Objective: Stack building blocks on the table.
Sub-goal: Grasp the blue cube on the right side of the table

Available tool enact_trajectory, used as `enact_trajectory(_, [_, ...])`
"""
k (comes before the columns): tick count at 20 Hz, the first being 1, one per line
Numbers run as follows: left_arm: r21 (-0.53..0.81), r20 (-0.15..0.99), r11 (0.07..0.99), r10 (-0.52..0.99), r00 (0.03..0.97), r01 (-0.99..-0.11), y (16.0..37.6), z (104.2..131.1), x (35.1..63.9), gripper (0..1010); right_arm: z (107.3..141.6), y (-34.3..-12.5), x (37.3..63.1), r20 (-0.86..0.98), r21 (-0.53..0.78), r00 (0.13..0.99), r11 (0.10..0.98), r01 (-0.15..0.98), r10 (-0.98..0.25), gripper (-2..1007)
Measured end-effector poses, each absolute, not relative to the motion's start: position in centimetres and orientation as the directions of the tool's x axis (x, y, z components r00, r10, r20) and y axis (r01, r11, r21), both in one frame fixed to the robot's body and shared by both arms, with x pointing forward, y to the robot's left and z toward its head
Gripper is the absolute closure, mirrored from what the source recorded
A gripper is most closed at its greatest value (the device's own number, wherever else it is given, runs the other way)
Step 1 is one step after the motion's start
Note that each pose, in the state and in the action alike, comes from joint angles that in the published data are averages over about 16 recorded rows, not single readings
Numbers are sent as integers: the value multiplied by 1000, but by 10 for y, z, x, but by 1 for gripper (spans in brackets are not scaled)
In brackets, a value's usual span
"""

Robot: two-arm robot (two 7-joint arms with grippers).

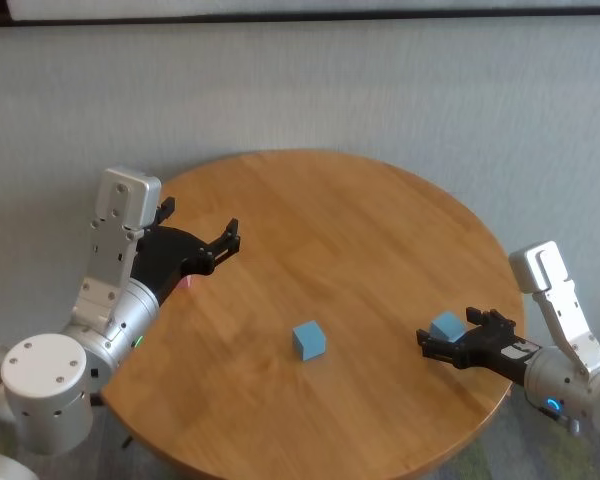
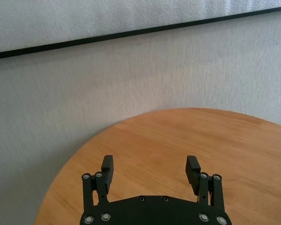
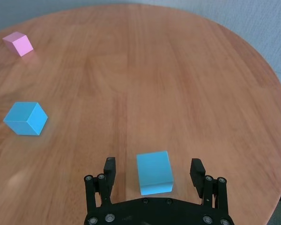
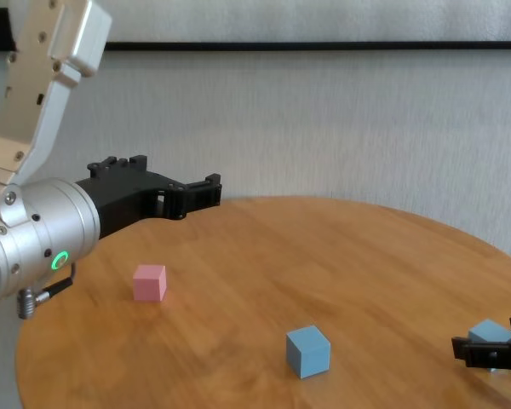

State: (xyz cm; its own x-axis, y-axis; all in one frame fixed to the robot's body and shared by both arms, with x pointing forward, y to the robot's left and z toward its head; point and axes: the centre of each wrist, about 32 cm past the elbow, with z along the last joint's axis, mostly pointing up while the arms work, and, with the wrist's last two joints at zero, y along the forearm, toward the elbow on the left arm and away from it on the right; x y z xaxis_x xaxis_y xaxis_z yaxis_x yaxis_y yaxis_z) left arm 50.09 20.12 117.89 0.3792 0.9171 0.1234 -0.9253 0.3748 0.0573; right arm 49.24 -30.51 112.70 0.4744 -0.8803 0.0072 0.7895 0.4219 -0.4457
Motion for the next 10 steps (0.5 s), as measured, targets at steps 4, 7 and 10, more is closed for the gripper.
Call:
enact_trajectory(4, [57, 123, 375, 917, 379, -925, 201, 1179, 501, 9, 1125, -305, 493, 10, -446, 476, 422, 790, -880, 0])
enact_trajectory(7, [57, 123, 375, 917, 379, -925, 201, 1179, 501, 9, 1125, -305, 493, 14, -444, 478, 423, 790, -878, 0])
enact_trajectory(10, [57, 123, 375, 917, 379, -925, 201, 1179, 501, 9, 1124, -305, 493, 18, -443, 479, 423, 790, -877, 3])
